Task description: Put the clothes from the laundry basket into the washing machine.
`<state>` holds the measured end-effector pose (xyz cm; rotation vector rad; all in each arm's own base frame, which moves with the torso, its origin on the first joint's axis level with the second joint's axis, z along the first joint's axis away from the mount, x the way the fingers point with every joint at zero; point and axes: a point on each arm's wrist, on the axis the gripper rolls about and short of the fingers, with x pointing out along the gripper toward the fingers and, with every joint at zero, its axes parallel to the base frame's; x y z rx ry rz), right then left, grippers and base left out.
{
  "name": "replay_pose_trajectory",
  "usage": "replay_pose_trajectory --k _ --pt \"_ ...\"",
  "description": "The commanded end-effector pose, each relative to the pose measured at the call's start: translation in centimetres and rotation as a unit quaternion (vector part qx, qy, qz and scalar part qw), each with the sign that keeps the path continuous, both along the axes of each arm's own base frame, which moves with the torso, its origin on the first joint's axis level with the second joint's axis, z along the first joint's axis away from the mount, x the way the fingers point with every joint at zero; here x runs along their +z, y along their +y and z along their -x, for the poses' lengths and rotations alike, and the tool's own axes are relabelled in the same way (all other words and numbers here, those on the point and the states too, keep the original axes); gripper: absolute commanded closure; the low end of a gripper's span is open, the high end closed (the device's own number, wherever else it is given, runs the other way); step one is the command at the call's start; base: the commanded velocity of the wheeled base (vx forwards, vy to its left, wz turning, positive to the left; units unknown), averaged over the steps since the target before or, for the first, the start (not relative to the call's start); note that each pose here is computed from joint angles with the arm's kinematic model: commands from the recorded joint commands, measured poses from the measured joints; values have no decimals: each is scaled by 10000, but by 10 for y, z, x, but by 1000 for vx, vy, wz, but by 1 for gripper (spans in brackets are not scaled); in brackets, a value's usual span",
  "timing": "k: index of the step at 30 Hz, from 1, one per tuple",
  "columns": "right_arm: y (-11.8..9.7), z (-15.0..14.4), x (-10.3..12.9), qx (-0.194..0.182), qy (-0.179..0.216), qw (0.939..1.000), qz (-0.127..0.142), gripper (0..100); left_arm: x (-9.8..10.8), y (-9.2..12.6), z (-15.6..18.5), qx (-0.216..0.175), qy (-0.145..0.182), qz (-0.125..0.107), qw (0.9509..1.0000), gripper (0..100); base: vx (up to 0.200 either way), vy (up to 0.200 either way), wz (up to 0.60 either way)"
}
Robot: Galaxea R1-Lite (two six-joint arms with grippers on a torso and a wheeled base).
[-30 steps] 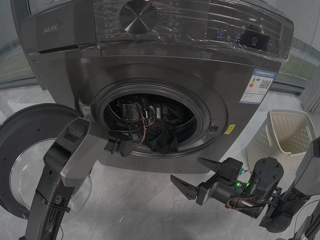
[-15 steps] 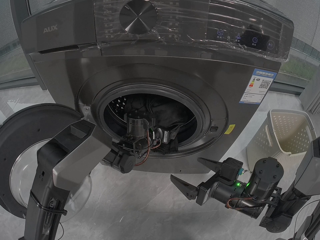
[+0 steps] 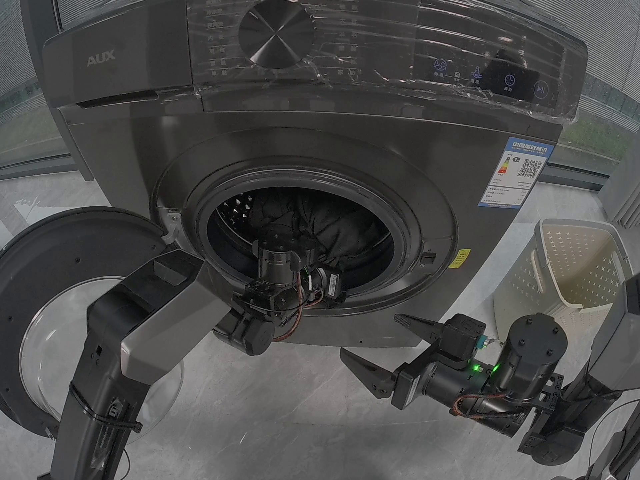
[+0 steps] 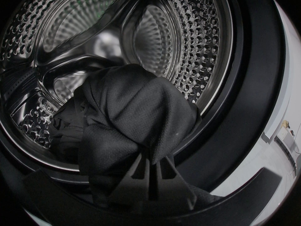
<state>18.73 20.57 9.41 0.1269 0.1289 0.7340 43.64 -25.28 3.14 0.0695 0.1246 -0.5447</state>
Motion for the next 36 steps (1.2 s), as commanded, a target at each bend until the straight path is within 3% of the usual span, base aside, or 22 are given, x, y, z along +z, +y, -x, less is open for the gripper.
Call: replay_pose_trajectory --k 1,3,6,12,17,19,28,29,33,36 --pt "0 0 0 2 -2 10000 -4 0 1 0 -3 18 -73 62 10000 100 0 0 0" --pt "0 0 0 9 -2 10000 -4 0 8 1 -6 73 -184 130 9997 100 0 0 0" --pt "1 0 0 9 -7 10000 -10 0 34 8 -24 300 -671 375 9966 100 0 0 0" --pt "2 1 1 39 -17 10000 -33 0 65 24 -55 740 -1404 664 9851 100 0 0 0" --pt "3 1 1 39 -13 10000 -27 0 60 26 -69 868 -1636 785 9796 100 0 0 0" --pt "3 1 1 39 -18 10000 -32 0 48 30 -73 929 -1570 730 9805 100 0 0 0" --pt "3 1 0 39 3 10000 -21 0 41 30 -74 922 -1538 710 9812 100 0 0 0" --pt "3 1 0 39 8 10000 -15 0 41 30 -74 922 -1538 710 9812 0 0 0 0" --pt "2 1 0 39 3 10000 -21 0 42 30 -74 914 -1531 724 9813 0 0 0 0" --pt "3 1 0 39 -2 10000 -26 0 44 23 -70 855 -1461 901 9814 0 0 0 0"
